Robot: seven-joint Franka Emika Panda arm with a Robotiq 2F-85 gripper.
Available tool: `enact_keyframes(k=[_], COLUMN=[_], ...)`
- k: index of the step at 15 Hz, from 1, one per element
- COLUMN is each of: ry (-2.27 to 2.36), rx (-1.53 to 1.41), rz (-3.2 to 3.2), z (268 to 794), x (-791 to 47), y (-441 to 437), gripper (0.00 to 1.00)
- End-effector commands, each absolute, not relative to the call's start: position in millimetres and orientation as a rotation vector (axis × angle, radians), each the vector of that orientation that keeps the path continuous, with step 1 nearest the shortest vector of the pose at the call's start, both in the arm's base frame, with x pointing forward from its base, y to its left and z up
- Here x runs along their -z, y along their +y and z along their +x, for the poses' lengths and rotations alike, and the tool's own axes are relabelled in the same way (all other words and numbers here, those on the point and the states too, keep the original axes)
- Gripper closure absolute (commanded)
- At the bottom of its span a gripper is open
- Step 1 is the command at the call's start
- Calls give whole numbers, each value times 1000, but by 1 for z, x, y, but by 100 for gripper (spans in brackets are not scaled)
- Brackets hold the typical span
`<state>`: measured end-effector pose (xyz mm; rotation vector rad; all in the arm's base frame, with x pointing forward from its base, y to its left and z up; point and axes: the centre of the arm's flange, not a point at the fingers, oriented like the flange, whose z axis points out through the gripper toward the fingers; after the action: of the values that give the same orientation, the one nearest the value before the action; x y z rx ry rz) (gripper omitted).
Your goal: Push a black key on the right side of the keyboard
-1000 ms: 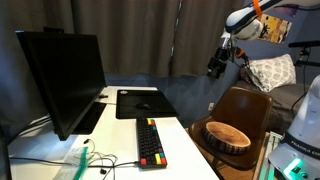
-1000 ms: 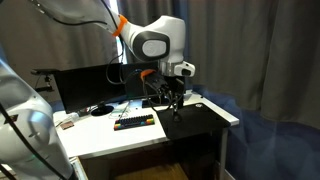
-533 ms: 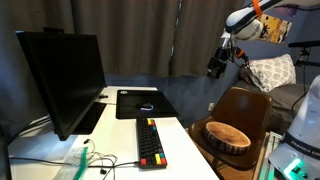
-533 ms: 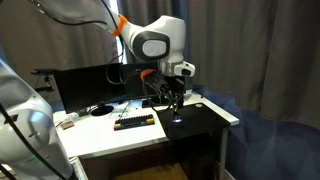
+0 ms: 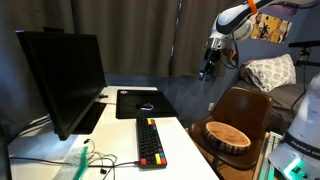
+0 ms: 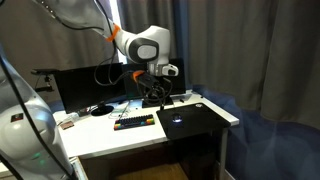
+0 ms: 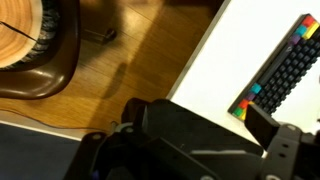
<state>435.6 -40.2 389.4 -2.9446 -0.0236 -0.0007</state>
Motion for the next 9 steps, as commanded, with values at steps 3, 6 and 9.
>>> enact_keyframes(k=[3, 6, 9], ry=[-394, -630, -881], rx=[-49, -16, 95], rz=[-2903, -2861, -2832], z=[456, 465, 479], x=[-352, -338, -328], y=[59, 105, 146], gripper=[0, 0, 0])
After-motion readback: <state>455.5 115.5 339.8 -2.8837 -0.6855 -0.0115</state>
